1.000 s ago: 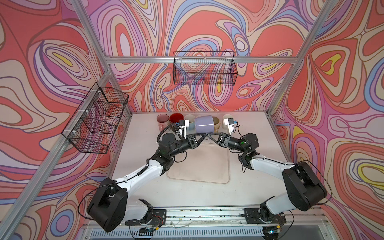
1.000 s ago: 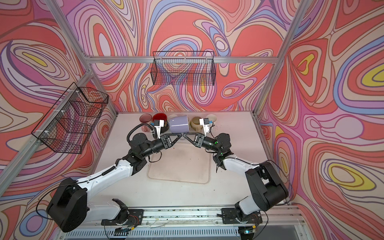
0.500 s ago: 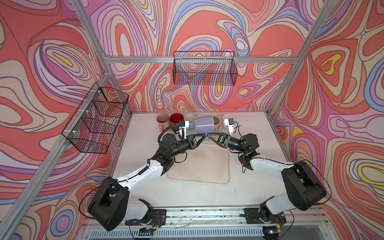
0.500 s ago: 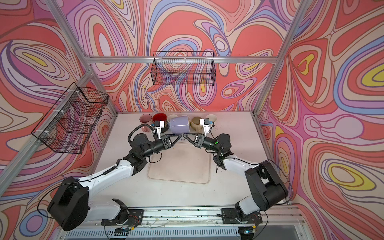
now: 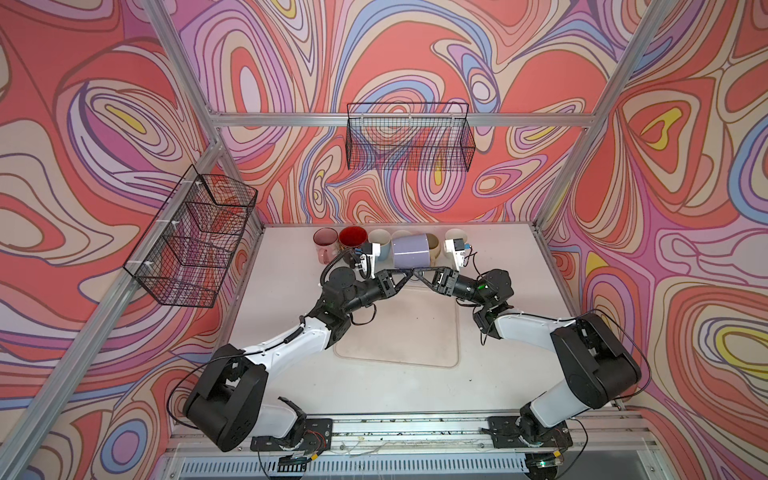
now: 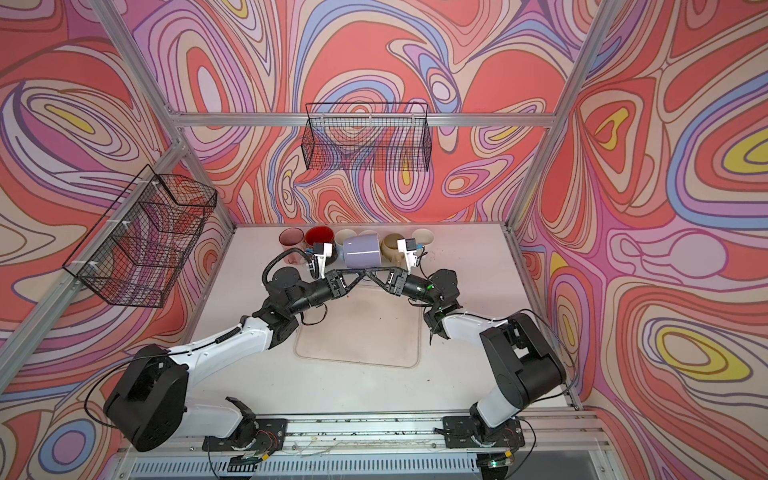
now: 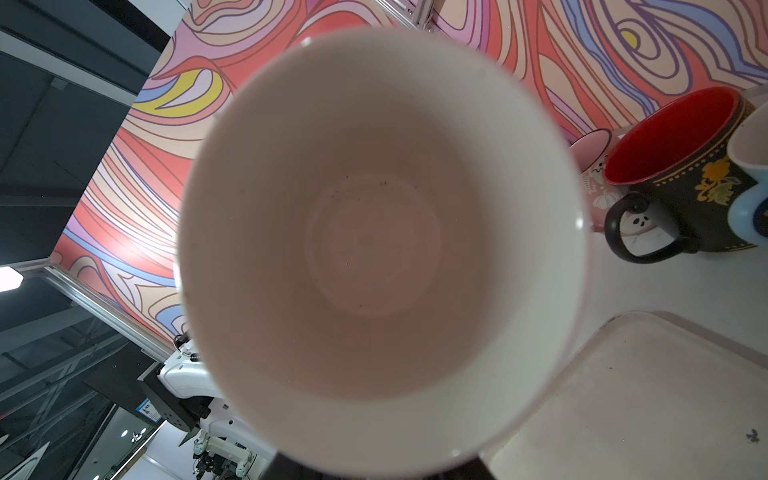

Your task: Turn the mug right side up

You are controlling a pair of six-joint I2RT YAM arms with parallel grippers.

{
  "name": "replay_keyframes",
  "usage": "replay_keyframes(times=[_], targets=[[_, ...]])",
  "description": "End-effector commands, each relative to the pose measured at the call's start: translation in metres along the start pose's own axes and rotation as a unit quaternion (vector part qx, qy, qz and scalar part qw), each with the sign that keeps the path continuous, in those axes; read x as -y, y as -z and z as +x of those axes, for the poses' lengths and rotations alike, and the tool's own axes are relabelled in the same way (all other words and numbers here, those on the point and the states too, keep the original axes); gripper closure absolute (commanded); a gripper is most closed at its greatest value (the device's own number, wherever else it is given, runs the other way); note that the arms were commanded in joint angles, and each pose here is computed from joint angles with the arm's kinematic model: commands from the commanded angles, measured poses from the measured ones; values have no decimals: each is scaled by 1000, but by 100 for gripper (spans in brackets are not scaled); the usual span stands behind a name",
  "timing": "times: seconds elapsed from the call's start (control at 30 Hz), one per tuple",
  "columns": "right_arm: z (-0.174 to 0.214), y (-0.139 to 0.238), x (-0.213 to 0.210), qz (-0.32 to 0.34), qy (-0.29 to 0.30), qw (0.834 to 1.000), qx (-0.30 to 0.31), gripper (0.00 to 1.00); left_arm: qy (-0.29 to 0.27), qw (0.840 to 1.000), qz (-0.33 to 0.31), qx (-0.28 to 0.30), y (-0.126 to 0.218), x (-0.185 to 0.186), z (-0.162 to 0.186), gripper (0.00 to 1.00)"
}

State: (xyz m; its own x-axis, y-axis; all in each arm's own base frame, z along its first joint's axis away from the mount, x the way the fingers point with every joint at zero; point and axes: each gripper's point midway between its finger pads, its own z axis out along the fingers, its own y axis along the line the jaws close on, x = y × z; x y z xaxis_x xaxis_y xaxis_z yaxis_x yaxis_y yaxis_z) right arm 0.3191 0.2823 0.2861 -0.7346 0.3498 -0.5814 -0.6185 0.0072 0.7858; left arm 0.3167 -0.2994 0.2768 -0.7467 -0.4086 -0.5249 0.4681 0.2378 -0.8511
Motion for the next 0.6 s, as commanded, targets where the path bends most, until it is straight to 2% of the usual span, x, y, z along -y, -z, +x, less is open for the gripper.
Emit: replay_keyframes(times=[0.0,0.03,0.13,0.2,0.47,0.5,0.53,0.57], targets=[[-13,-4,-15,-27,29,999,17,65,-25,998,57,13,-1,29,-11,100],[-13,-4,-15,-27,29,999,18,68,-24,998,58,12,-2,28,-10,100],[-13,-3,-14,-27,29,999,19,90,-22,998,55,13,-2,26,-10,100],[-13,-4,-13,-26,27,999,19,99,-23,998,53,15,-1,25,-10,100],[-11,-2,-10,-22,24,999,21,100,-25,998,48,16,1,23,-8,100],[-11,-1,-11,-22,25,999,22,100,-25,998,45,18,2,21,-7,92],[-11,-1,-12,-23,26,999,21,100,-26,999,41,21,4,20,-8,78],[-11,-1,-12,-22,27,999,22,100,-27,999,35,24,5,18,-8,68]])
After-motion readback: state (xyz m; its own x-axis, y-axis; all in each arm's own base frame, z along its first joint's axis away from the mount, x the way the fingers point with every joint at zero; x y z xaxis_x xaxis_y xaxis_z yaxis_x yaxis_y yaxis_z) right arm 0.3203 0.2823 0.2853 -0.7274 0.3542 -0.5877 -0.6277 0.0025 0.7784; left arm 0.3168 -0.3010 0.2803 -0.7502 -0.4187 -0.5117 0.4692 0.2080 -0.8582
